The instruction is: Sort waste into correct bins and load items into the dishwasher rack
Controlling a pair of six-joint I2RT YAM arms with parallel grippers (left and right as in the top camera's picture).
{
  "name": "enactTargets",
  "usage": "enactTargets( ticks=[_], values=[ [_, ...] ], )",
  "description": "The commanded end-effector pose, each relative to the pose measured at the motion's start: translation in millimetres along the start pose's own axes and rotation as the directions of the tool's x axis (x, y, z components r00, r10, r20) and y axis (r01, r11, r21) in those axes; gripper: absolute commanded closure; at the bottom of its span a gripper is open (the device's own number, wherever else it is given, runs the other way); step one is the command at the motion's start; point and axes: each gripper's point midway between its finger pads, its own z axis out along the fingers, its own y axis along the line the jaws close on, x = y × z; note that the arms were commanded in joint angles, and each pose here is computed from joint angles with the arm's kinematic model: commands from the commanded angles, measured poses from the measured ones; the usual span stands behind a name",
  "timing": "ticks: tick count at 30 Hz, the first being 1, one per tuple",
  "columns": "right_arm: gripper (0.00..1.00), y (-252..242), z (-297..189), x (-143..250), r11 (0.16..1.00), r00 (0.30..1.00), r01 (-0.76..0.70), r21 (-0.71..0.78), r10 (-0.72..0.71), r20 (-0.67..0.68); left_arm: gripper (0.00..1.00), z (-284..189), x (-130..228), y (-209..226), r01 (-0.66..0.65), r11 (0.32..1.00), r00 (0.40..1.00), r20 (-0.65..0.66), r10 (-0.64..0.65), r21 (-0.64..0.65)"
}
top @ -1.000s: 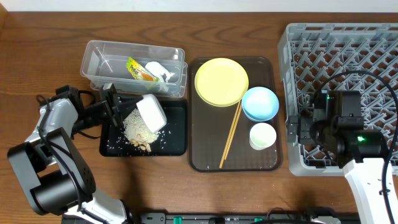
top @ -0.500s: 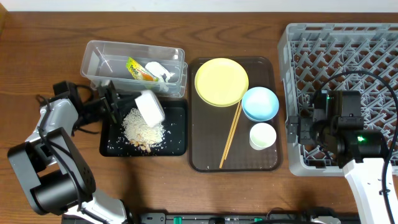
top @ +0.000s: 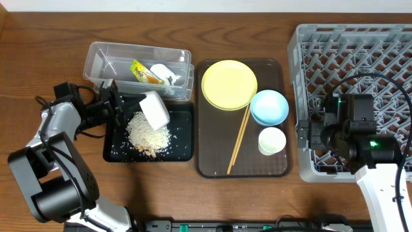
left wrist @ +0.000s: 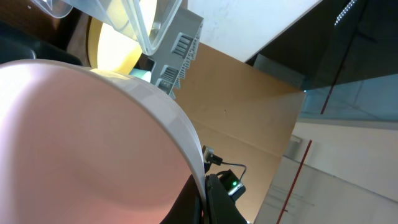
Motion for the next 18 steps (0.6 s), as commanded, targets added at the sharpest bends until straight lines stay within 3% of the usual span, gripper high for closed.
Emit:
enactTargets(
  ticks=[1, 4, 7, 12, 18],
  values=[
    [0.01, 3, -6, -6, 1.000, 1.000, 0.014, -0.010, -0.014, 0.023, 0.94, 12, 12, -4, -0.079, 0.997, 0.996, -0.034, 0.078, -0.022],
    [0.01, 3, -6, -8, 1.000, 1.000, 0.015, -0.010, -0.014, 0.027, 0.94, 31, 22, 4, -0.177, 0.967, 0.984, -0.047, 0.172, -0.182],
    [0.01, 3, -6, -9, 1.000, 0.999, 0.015, -0.011, -0.015, 0.033, 0.94, 57, 37, 4, -0.348, 0.881, 0.937, -0.099, 0.334, -0.320],
    [0.01, 3, -6, -9, 1.000, 0.999, 0.015, -0.011, -0.015, 0.034, 0.94, 114, 67, 6, -0.638, 0.626, 0.760, -0.234, 0.606, -0.450],
    [0.01, 3, -6, -9, 1.000, 0.999, 0.015, -0.011, -0.015, 0.034, 0.94, 157, 83, 57, -0.720, 0.264, 0.601, -0.386, 0.700, -0.642]
  ],
)
